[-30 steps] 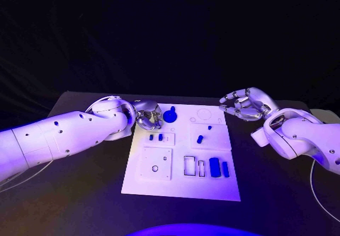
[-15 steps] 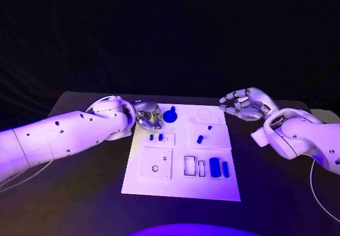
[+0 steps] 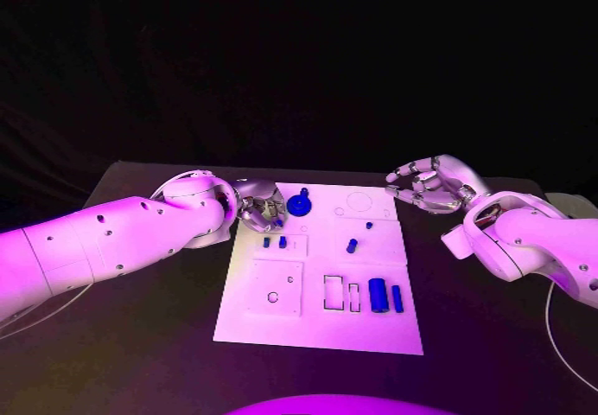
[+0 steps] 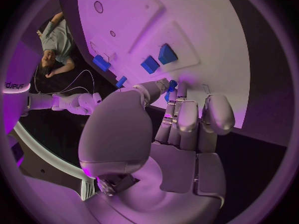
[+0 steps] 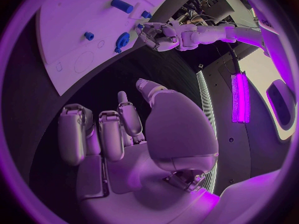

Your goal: Assemble the parts on the task board

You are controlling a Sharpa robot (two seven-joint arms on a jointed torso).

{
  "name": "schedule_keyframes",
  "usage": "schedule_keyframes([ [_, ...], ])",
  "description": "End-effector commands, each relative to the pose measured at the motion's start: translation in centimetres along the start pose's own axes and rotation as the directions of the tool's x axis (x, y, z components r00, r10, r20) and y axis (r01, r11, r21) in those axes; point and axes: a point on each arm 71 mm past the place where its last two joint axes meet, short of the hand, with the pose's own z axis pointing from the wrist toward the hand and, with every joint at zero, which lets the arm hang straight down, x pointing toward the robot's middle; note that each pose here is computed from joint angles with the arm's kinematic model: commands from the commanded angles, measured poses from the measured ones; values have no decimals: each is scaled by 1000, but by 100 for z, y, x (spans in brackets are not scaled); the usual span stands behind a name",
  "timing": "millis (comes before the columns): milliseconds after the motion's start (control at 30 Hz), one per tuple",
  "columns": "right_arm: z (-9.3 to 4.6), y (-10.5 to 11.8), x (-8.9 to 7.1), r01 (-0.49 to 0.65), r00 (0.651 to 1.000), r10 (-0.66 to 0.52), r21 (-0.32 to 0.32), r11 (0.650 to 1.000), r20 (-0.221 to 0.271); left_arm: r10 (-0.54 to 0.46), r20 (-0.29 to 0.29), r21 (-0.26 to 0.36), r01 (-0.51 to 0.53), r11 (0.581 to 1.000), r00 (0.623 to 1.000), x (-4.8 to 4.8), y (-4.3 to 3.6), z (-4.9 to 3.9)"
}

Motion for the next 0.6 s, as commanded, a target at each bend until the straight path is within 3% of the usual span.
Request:
schedule_keyframes([
  [33, -1, 8, 12, 4, 1000, -4, -11, 1000, -10, -4, -13, 3, 4, 1000, 1000, 11, -8, 1],
  [400, 2, -6, 4, 7, 1000, -7, -6, 1000, -10, -15, -6, -6, 15, 1000, 1000, 4, 25, -9],
  [600, 8, -47, -1, 37, 999, -36, 11, 999, -38, -25, 3, -14, 25, 1000, 1000, -8, 77, -39],
])
